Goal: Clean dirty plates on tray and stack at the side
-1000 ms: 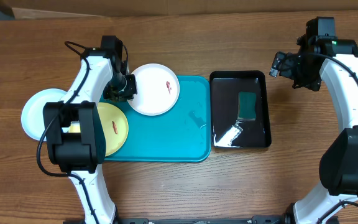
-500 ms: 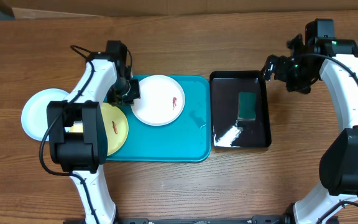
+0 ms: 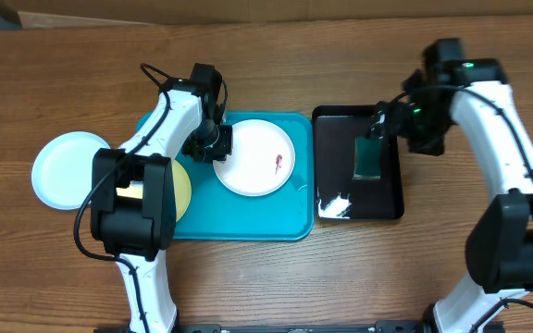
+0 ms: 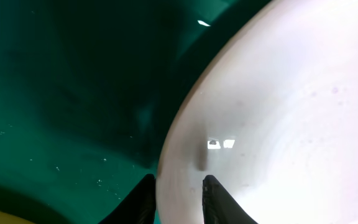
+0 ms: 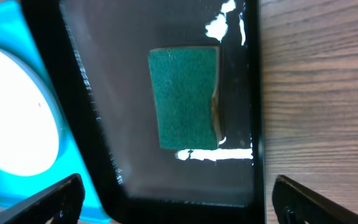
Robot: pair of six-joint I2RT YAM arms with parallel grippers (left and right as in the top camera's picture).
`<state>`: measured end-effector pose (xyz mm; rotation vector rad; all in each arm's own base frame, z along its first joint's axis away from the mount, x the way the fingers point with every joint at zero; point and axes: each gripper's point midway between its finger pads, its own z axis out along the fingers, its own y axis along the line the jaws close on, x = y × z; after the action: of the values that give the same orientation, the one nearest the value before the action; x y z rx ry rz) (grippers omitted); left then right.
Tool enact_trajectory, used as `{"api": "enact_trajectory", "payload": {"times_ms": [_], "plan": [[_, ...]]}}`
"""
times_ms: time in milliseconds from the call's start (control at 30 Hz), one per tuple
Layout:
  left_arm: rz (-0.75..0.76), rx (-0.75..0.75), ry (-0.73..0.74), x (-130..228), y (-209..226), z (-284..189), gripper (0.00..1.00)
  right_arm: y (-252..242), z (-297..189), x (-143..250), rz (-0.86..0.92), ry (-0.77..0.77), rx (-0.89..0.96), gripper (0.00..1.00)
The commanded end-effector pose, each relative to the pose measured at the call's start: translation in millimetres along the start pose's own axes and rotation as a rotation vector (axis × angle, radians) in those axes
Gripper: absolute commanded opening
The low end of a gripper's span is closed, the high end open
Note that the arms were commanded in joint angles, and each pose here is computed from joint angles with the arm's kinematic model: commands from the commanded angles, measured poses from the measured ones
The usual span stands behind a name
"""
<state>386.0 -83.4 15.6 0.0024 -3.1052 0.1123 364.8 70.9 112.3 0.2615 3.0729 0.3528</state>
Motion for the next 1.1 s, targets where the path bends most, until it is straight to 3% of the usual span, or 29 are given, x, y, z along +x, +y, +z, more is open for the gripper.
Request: {"api": "enact_trajectory", "payload": {"times_ms": [0, 233, 567, 667, 767, 1067], "plan": [[0.002, 0.001, -0.001, -1.5, 1.9, 1.0, 0.27, -5.5, 7.2, 0.2, 0.022, -0.061, 0.169, 0.95], [-0.001, 0.003, -0.013, -4.4, 2.9, 0.8, 0.24, 10.9, 36.3, 6.4, -0.056, -0.098, 0.212, 0.84], [-0.001, 0.003, -0.013, -4.5, 2.8, 0.8, 0.26, 0.7, 62.5, -9.4, -0.062, -0.201, 0.235, 0.82], [-0.001, 0.003, -0.013, -4.4, 2.8, 0.9, 0.27, 2.0, 66.9, -12.0, -0.063, -0.219, 0.223, 0.70], [0.000, 0.003, -0.012, -4.2, 2.5, 0.8, 0.27, 0.1, 72.6, -9.7, -0.065, -0.218, 0.223, 0.68], [0.000, 0.003, -0.009, -3.4, 2.6, 0.8, 0.28, -2.6, 75.9, -5.7, -0.064, -0.206, 0.229, 0.73]]}}
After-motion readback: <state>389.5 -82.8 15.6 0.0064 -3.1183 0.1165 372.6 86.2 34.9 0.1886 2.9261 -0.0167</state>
